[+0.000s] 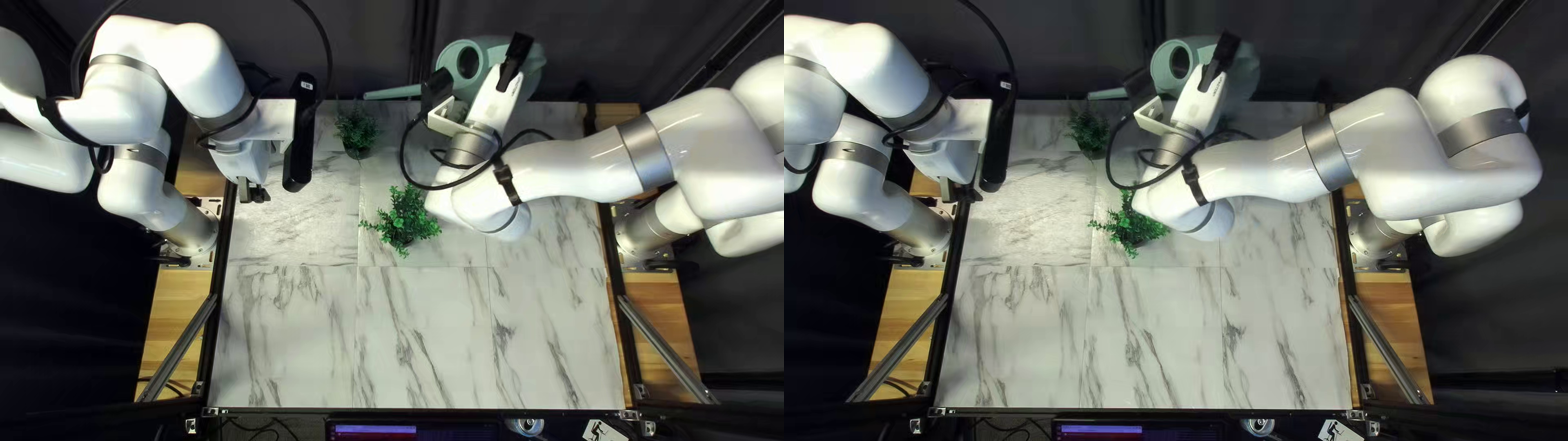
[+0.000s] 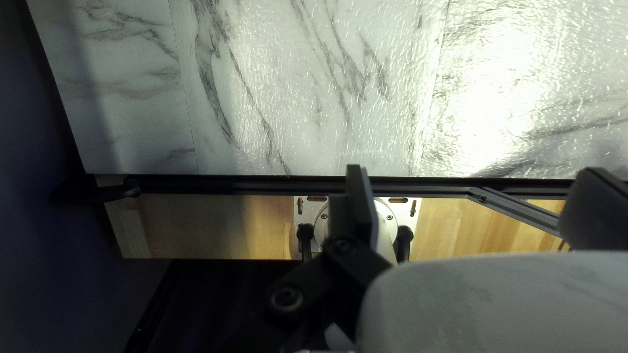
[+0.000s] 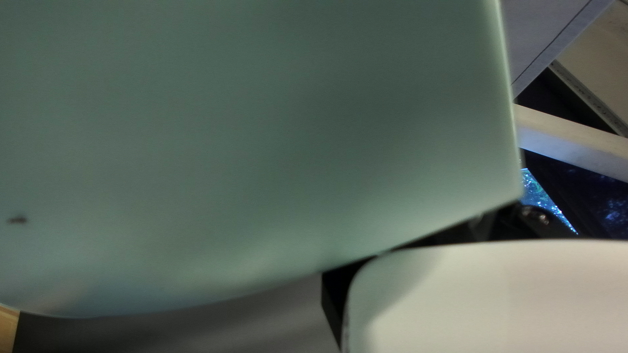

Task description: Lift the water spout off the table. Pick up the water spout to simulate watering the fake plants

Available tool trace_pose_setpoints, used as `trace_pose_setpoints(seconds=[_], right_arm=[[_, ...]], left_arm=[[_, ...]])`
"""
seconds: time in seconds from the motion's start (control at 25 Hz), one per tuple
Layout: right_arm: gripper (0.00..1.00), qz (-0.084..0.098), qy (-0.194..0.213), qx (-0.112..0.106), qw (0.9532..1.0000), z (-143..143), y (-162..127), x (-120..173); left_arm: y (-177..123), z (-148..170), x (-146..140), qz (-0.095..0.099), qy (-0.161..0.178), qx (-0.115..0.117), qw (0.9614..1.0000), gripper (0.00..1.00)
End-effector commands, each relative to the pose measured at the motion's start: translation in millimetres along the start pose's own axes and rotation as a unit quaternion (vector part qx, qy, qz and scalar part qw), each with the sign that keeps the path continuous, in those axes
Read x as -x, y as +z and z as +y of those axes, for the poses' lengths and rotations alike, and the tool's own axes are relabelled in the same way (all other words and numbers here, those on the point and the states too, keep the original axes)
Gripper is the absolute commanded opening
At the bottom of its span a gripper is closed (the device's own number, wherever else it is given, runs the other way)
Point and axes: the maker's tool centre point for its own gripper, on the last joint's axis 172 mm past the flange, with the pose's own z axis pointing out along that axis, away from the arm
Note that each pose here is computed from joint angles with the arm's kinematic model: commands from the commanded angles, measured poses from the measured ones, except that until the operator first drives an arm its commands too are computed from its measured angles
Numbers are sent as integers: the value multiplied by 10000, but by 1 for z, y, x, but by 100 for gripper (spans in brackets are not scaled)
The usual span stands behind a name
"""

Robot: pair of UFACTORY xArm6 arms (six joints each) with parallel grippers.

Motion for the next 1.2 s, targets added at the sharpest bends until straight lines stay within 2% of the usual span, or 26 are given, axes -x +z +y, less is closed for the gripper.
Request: trace_pose_setpoints(seconds=[0.04, 0.32, 0.68, 1.2], right_arm=[[0, -55, -10, 86, 9999, 1, -2, 1], [0, -163, -67, 224, 9996, 4, -3, 4], [0, 111, -192, 33, 9997, 14, -10, 2], [0, 227, -244, -52, 9994, 15, -9, 3]], left_arm=[[0, 0, 0, 0, 0, 0, 10000, 100], [0, 0, 0, 0, 0, 0, 10000, 100], [0, 0, 0, 0, 0, 0, 10000, 100], [0, 0, 0, 0, 0, 0, 10000, 100]])
